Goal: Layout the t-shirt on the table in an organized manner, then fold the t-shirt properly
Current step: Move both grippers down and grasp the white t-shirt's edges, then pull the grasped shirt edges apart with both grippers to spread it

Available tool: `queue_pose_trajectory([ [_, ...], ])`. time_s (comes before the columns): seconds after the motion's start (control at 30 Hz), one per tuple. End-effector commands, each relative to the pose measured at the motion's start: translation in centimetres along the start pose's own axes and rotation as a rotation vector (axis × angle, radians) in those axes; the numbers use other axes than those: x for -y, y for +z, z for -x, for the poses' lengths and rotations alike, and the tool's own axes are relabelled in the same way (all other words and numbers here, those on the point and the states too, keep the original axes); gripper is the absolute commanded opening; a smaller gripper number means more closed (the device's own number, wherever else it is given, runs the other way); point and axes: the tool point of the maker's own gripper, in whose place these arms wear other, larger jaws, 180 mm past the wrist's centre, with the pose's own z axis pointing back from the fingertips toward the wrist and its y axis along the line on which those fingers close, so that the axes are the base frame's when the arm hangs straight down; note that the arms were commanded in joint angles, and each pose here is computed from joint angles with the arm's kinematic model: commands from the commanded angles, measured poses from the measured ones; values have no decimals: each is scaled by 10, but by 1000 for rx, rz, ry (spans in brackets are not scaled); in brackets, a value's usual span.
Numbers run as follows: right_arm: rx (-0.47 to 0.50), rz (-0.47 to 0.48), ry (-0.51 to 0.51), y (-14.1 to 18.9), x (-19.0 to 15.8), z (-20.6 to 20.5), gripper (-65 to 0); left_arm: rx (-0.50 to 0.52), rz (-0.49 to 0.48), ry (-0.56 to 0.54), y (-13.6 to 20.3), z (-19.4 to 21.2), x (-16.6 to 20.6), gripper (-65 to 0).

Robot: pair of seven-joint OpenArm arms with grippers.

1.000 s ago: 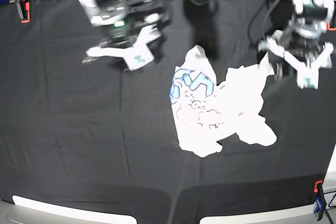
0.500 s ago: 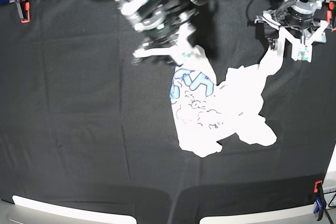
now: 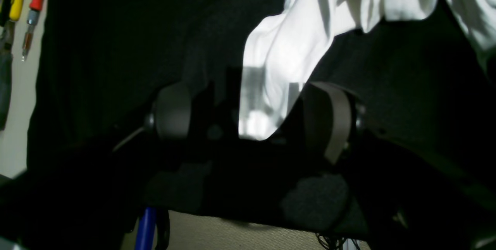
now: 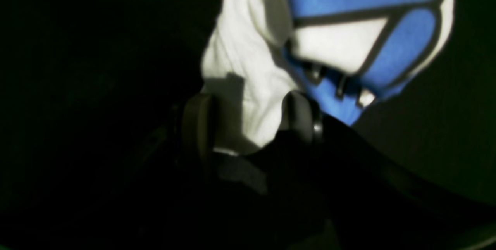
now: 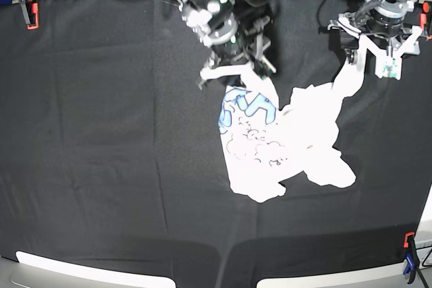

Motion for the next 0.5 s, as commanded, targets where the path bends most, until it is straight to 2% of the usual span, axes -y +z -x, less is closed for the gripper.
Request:
queue_pose_trajectory([
  [0.0, 14, 10, 4, 0, 3, -7, -385, 43, -11, -8, 3, -10, -3, -235],
  [0.03, 12, 17, 16, 0, 4, -6, -435, 43, -11, -8, 4, -10, -3, -235],
  [0.13, -12, 50, 67, 1, 10, -2, -650, 43, -11, -8, 4, -10, -3, -235],
  [0.27, -69, 126, 168, 7, 31, 10, -650, 50, -11, -9, 4, -12, -3, -235],
  [0.47, -105, 198, 241, 30, 72, 23, -650, 80, -11, -8, 4, -18, -3, -235],
])
